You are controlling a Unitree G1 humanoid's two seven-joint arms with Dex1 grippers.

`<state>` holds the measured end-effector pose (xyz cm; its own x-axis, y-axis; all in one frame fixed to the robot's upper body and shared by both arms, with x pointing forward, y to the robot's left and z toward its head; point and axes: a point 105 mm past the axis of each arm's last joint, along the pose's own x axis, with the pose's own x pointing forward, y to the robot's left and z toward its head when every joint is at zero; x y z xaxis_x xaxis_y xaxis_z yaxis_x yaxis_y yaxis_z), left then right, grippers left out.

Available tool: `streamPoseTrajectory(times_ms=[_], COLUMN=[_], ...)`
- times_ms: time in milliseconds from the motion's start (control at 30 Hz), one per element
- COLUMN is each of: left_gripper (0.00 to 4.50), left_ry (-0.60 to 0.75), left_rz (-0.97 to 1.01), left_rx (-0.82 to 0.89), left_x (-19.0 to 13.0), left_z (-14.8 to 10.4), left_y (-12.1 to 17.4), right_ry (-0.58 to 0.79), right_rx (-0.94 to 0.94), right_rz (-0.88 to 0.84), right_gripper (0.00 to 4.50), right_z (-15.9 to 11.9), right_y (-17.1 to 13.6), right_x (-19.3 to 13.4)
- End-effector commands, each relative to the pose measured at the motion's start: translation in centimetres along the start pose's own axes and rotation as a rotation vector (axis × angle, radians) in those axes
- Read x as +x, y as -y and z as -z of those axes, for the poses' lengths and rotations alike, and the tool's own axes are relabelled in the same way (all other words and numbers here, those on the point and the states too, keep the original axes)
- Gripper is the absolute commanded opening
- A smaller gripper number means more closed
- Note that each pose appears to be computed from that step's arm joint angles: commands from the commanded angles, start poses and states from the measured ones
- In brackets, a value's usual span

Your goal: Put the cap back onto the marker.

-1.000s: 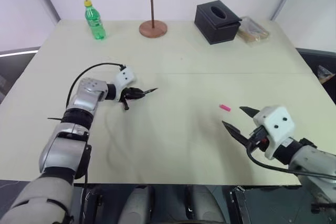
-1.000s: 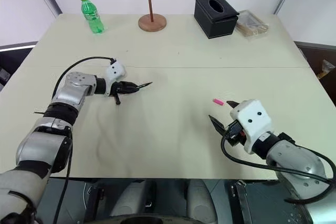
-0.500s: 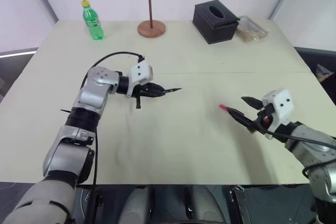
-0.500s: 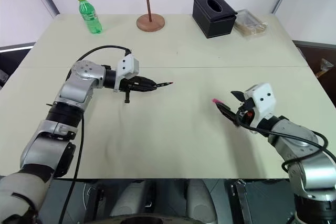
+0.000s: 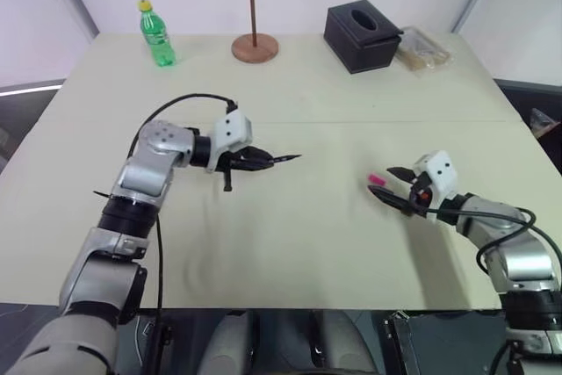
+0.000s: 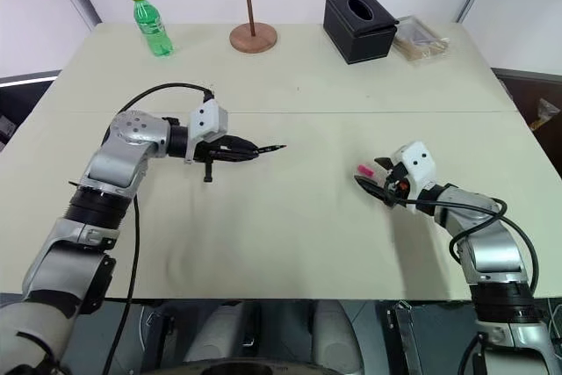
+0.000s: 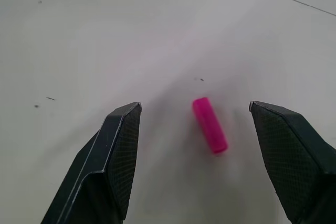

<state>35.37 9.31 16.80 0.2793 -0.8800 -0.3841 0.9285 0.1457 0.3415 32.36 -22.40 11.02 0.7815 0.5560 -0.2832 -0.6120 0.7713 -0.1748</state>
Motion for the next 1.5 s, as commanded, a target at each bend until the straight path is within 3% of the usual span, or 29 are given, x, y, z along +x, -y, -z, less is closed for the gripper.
streamPoseTrajectory(times_ms=[33, 467, 1000, 1233, 1500], left_gripper=[0.62, 0.62, 0.62, 0.55, 0.55], left_ry=[0.026, 0.012, 0.009, 0.012, 0.015], left_rz=[-0.028, -0.039, -0.05, -0.045, -0.024], left_rx=[0.033, 0.032, 0.031, 0.034, 0.043], left_x=[-0.7, -1.5, -1.5, -1.3, -0.8], left_z=[-1.0, -0.7, -0.7, -0.8, -0.9], left_y=[-0.1, 0.5, 0.5, 0.5, 0.4], right_ry=[0.003, -0.027, -0.021, -0.028, -0.018], right_rx=[-0.043, -0.031, -0.031, -0.029, -0.093], right_rz=[-0.012, -0.028, -0.054, -0.051, -0.031], right_gripper=[3.36, 3.36, 3.36, 0.02, 0.02], right_z=[-0.3, 1.3, 1.3, 1.6, 0.3], right_y=[0.4, 0.9, 0.5, 0.4, 0.0], right_x=[-0.1, 0.8, 1.8, 1.5, 0.7])
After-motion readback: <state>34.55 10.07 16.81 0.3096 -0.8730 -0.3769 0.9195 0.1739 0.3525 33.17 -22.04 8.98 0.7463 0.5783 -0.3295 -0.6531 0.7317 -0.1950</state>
